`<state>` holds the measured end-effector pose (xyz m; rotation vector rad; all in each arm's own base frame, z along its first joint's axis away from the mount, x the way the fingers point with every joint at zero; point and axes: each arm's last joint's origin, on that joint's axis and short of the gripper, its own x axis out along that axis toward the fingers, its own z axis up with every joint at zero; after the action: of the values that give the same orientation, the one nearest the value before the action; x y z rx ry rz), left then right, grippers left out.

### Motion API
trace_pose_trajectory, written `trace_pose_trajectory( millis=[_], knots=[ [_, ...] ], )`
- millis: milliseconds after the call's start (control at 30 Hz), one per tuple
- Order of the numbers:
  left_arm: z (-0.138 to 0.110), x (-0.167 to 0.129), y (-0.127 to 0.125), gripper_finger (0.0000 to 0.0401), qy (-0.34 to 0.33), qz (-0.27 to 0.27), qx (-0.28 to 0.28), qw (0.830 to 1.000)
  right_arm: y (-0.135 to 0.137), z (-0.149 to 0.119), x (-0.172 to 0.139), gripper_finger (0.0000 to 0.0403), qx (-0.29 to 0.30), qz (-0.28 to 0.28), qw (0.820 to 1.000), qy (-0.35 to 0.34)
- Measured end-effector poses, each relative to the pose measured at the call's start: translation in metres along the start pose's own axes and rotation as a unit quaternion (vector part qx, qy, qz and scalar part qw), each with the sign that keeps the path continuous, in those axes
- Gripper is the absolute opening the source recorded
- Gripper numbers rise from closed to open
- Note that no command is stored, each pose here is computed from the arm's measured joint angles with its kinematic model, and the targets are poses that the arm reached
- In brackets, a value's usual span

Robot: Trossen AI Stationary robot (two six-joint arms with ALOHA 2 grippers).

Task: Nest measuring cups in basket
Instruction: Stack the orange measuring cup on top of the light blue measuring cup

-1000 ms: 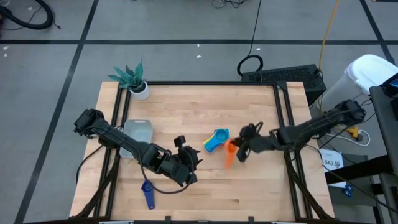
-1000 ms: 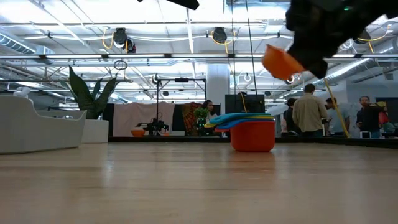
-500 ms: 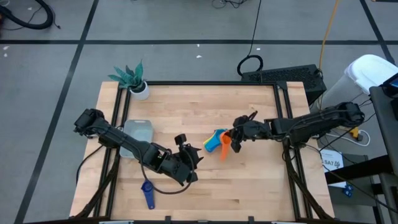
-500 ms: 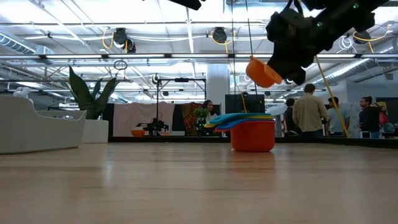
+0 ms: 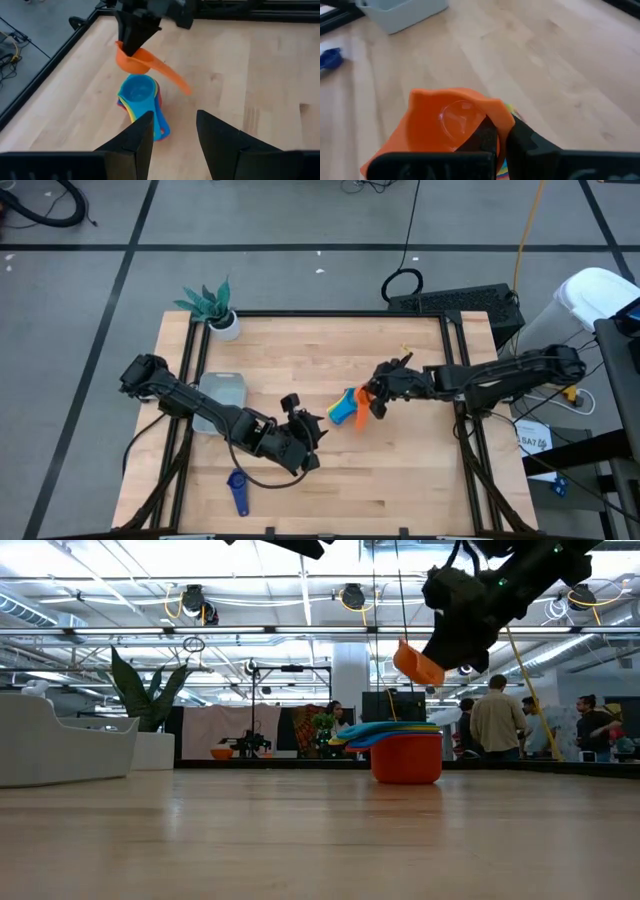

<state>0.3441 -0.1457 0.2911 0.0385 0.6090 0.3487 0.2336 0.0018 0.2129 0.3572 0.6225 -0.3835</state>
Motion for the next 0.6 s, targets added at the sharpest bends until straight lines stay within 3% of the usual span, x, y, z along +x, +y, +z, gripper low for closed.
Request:
trace_pose_trajectory(
  millis=[200, 600],
  knots=[
    [0.005, 0.004, 0.004, 0.0152, -0.018, 0.009, -0.040, 0.999, -0.001, -0.008, 0.017, 0.0000, 0.029, -0.027, 0.999, 0.024],
    [0.007, 0.007, 0.008, 0.0152, -0.024, 0.030, -0.018, 0.999, 0.012, 0.000, 0.038, 0.0000, 0.023, -0.017, 0.999, 0.038]
  ],
)
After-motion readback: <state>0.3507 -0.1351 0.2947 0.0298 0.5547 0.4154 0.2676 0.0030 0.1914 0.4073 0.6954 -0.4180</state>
